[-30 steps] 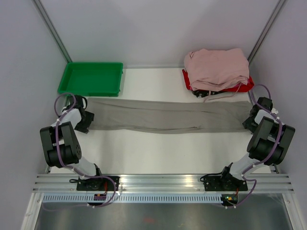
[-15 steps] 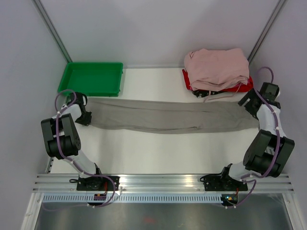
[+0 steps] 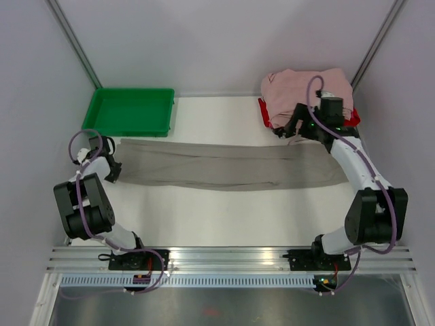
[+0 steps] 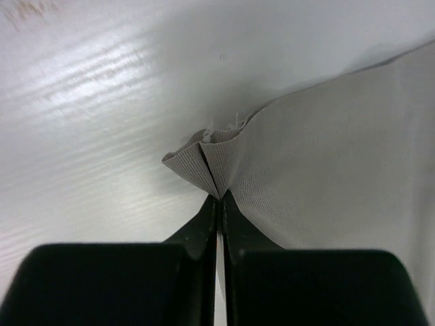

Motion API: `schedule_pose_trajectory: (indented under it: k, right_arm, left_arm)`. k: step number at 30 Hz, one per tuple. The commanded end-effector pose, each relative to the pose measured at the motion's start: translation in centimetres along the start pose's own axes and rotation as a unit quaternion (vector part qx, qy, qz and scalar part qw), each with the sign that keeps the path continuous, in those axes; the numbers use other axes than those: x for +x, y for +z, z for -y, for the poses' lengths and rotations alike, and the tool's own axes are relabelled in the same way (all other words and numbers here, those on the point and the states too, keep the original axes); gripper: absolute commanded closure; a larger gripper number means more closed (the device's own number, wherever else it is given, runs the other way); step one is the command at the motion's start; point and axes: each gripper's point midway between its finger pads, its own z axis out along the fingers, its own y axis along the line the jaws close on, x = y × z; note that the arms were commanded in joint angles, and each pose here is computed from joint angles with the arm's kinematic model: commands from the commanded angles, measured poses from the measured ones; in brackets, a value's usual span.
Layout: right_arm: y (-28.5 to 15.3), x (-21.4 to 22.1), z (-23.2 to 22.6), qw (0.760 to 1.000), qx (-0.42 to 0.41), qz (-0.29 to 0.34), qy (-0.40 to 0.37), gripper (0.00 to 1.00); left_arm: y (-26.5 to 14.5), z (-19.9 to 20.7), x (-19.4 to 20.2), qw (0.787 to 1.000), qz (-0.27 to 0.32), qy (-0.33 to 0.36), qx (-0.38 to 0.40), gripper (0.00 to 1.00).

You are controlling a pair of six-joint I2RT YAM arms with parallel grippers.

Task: Fold and stack the trousers
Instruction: Fold the trousers

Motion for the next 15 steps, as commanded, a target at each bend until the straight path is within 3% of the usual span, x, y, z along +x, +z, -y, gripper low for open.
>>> schedule_pose_trajectory:
  k: [1,2,9,15]
  right_arm:
    - [2.9,1.6,-7.5,0.991,-0.086,-0.021,-0.098,0.06]
    - [3.1,1.8,-10.4,0.986,-0.106,-0.020,-0.126,0.06]
    - [6.5,5.6,-19.4,0.961,-0.218,-0.045,-0.167,0.06]
    - [7.0,7.5,-25.5,0.944,-0.263,-0.041,-0.197,0.06]
  left_arm:
    - [-3.0,0.9,-5.9,0.991,0.118,0.049,0.036,0.98]
    - [-3.3,0.8,-6.2,0.988,0.129,0.070,0.040,0.98]
    - [-7.7,2.2,-9.9,0.964,0.222,0.084,0.120,0.98]
    - [-7.0,3.3,-10.3,0.962,0.197,0.080,0.171,0.98]
